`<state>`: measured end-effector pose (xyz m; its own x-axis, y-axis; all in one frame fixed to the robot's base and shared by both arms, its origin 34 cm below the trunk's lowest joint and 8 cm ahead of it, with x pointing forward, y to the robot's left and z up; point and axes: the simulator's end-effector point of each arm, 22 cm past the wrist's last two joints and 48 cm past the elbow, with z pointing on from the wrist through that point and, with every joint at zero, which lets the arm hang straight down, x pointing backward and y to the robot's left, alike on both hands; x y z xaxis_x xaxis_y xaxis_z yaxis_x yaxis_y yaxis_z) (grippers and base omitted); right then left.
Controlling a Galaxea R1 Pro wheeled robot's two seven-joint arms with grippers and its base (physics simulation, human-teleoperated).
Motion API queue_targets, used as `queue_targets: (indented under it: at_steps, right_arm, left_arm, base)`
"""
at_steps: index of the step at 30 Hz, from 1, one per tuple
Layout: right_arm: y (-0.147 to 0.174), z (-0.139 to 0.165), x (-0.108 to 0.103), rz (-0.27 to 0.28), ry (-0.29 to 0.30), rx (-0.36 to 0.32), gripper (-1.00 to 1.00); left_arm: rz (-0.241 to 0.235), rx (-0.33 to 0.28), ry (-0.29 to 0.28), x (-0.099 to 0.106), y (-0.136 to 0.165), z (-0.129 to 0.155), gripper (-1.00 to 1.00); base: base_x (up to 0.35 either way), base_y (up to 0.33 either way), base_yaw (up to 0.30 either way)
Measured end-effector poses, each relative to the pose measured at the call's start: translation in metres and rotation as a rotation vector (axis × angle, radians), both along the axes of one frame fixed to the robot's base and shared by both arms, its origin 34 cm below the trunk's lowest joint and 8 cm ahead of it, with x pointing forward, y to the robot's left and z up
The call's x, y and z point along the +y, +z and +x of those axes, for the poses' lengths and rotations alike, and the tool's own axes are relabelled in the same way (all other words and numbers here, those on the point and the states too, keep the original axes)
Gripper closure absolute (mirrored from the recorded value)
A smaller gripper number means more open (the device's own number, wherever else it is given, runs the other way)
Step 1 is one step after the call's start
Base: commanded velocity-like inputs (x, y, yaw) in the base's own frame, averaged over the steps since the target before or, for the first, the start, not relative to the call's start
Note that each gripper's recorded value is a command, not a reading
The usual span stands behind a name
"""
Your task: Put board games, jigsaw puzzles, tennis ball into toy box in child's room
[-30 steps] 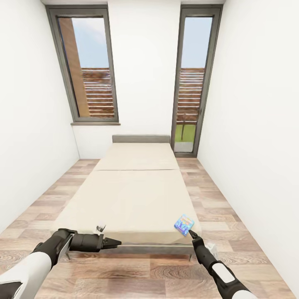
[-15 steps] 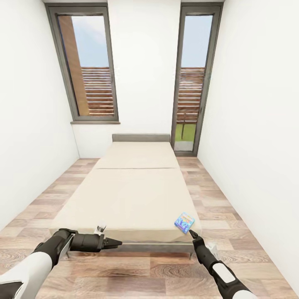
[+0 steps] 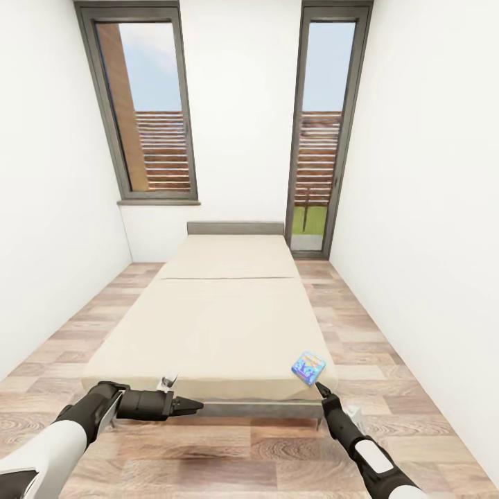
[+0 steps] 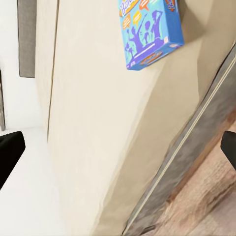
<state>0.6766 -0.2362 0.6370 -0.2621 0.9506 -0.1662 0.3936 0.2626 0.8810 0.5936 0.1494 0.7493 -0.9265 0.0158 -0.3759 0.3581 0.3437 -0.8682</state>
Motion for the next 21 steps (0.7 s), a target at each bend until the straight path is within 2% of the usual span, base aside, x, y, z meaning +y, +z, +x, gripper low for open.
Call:
queue_targets:
  at_steps: [5,21]
  right_arm:
    - [-0.004,0.001,0.001,0.011,0.003,-0.029,-1.00]
    - [-0.032,-0.001,-0.002,-0.006,-0.008,-0.039,-1.00]
  left_arm:
    - [0.000,0.000,0.000,0.000,-0.009,-0.001,-1.00]
    - [0.002,0.000,0.000,0.000,-0.039,-0.004,-1.00]
  base:
    - [0.000,0.000,0.000]
    - [0.000,0.000,0.000]
